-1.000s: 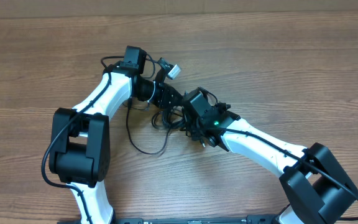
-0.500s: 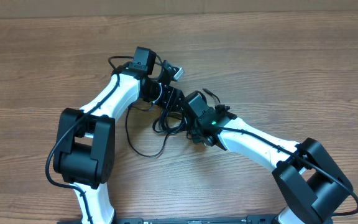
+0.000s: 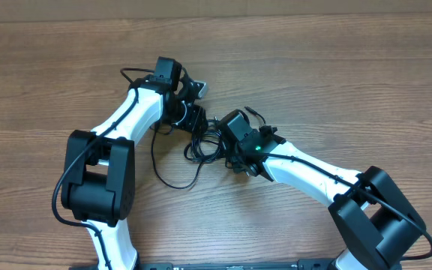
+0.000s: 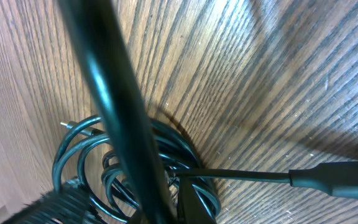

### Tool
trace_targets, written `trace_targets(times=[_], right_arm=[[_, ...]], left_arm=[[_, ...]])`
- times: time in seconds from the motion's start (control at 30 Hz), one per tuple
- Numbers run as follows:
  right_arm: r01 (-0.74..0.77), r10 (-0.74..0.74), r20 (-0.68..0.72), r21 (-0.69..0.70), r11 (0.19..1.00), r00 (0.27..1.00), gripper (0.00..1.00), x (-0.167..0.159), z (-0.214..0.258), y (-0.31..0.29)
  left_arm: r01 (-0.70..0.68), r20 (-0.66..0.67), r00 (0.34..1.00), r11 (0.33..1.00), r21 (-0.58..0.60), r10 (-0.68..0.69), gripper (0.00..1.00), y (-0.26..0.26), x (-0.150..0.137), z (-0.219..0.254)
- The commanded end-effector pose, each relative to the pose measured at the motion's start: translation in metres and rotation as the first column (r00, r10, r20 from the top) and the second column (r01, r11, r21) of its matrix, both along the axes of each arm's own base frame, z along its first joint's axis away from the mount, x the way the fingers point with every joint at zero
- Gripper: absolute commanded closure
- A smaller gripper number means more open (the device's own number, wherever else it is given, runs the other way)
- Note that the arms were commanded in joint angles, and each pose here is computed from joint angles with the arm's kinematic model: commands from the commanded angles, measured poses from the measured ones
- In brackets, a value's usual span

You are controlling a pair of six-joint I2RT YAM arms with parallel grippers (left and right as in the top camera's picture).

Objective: Untangle cables

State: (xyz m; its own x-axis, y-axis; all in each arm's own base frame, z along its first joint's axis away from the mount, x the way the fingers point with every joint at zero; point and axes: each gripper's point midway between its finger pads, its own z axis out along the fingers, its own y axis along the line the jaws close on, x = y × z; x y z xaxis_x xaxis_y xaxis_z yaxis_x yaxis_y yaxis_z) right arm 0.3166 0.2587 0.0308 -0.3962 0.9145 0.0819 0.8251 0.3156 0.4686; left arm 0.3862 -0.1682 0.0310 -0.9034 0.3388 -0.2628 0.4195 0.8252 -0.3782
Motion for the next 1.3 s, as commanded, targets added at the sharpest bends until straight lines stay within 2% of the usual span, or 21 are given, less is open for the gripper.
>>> trace_targets(times=[0.0,0.1,0.5,0.57,0.87,0.97,1.13,1.27], right_arm=[[-0.013,0.013,0.0,-0.021,1.0,1.0,0.96,-0.003,-0.005,-0.002],[-0.014,0.014,0.0,-0.021,1.0,1.0,0.96,-0.003,-0.005,-0.002],[-0.033,0.033,0.008,-0.028,0.999,0.999,0.96,-0.003,-0.004,-0.001],[-0.033,0.033,0.008,-0.028,0.999,0.999,0.96,-0.003,-0.004,-0.001],[-0.033,0.033,0.008,-0.027,0.999,0.999,0.96,-0.003,-0.004,-0.001],[-0.033,0.033,0.008,-0.027,0.999,0.999,0.96,-0.003,-0.004,-0.001],[-0.033,0.033,0.008,-0.027,0.999,0.999,0.96,-0.003,-0.004,-0.001],[-0.032,0.032,0.009,-0.029,0.999,0.999,0.96,-0.002,-0.004,-0.001]], left_arm=[[0.138,0.033,0.99,0.99,-0.01,-0.138,0.58,-0.002,-0.006,0.002],[0.198,0.032,0.98,0.98,-0.023,-0.197,0.58,-0.004,-0.014,0.003],[0.223,0.01,0.975,0.975,-0.002,-0.223,0.62,-0.007,-0.017,-0.014],[0.225,0.008,0.974,0.974,0.006,-0.225,0.72,-0.007,-0.016,-0.017],[0.173,0.01,0.985,0.983,0.066,-0.174,0.82,0.001,-0.009,-0.023],[0.166,0.008,0.986,0.984,0.066,-0.167,0.95,0.001,-0.008,-0.023],[0.097,-0.013,0.995,0.994,0.056,-0.096,0.96,0.0,-0.004,-0.017],[0.117,-0.03,0.993,0.993,0.007,-0.116,0.96,-0.008,-0.007,0.0]])
